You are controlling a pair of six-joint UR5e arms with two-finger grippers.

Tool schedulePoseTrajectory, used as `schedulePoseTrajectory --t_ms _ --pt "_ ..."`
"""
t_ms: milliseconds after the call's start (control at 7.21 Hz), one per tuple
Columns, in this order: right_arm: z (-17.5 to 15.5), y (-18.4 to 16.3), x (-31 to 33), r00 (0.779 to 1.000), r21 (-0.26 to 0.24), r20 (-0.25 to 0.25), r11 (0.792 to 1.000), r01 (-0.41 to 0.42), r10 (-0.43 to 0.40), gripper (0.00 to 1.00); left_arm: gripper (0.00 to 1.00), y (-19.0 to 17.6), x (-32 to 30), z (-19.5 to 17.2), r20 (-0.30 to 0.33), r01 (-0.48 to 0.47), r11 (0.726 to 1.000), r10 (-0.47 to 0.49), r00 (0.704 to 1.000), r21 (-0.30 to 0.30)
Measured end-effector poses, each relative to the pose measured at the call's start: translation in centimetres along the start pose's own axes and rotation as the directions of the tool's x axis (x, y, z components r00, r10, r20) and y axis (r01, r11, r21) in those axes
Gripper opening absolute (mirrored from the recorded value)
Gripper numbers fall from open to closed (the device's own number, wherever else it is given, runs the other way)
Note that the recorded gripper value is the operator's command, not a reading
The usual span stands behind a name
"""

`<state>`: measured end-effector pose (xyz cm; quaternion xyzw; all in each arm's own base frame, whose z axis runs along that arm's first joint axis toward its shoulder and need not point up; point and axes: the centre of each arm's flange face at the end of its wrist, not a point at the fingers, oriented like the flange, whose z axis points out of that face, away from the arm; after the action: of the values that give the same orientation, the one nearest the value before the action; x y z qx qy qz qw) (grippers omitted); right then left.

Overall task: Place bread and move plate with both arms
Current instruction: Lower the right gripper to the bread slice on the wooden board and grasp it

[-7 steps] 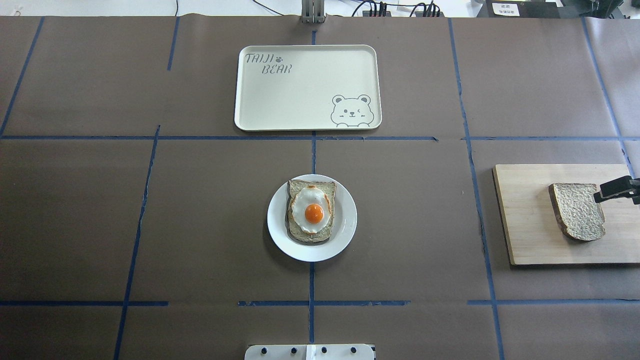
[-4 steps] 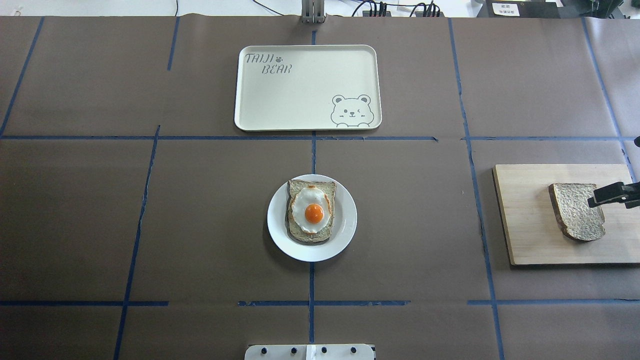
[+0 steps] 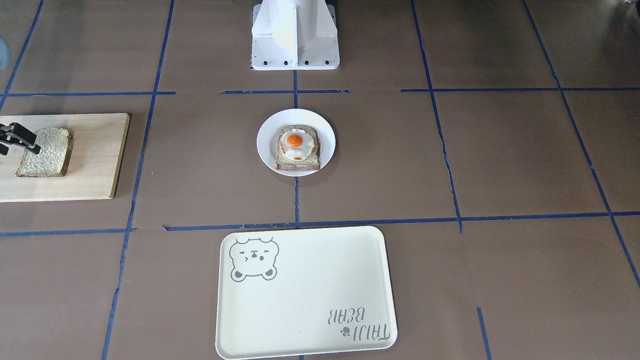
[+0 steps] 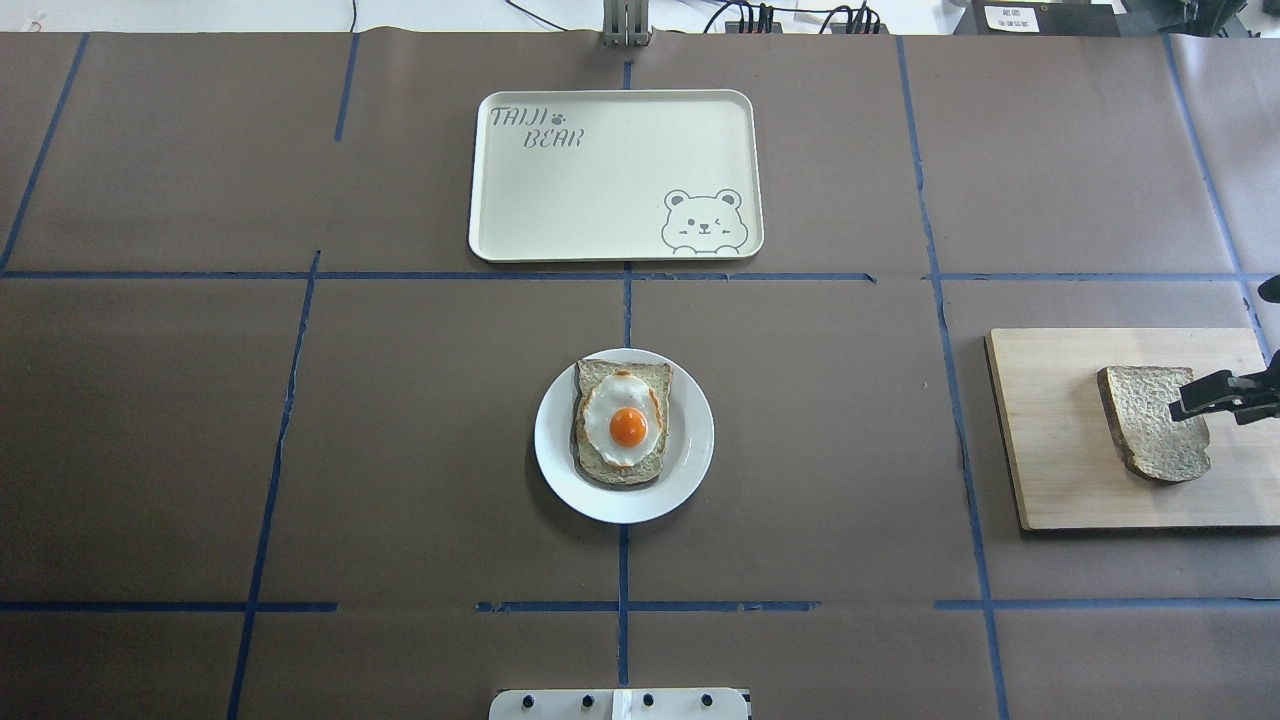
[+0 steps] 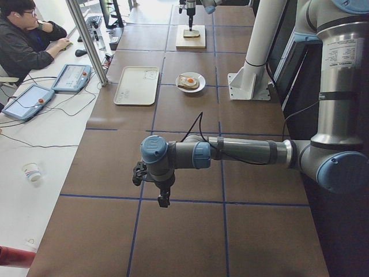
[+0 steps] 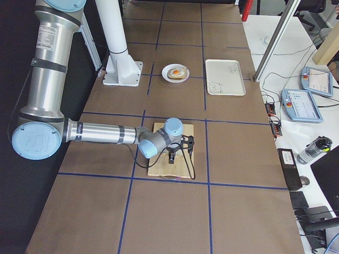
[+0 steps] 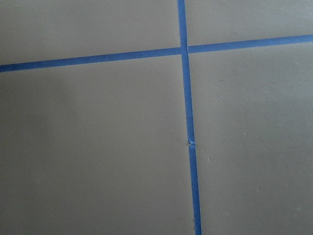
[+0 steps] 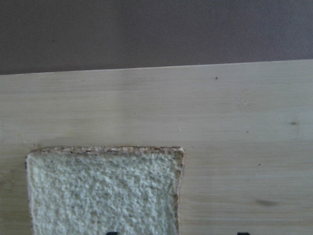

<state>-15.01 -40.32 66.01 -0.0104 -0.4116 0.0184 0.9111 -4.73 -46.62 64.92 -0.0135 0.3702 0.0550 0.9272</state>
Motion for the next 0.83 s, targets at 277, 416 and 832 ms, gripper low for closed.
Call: schedulePoseTrajectory --t_ms 277,416,832 --pt "0.38 0.16 -0.30 1.000 -0.009 0.000 1.000 0.001 -0.001 0.63 1.00 0.01 -0.06 0.07 0.000 0.000 1.000 0.000 1.000 -0.001" --pt "0.44 0.18 -0.27 1.000 -0.010 -0.001 1.000 0.000 0.000 0.51 1.00 0.01 -0.08 0.09 0.000 -0.001 1.000 0.001 1.000 -0.002" --pt "0.45 0.12 -0.01 1.000 0.003 -0.016 1.000 0.000 0.000 0.24 1.00 0.09 -0.19 0.19 0.000 0.001 1.000 -0.001 1.000 -0.004"
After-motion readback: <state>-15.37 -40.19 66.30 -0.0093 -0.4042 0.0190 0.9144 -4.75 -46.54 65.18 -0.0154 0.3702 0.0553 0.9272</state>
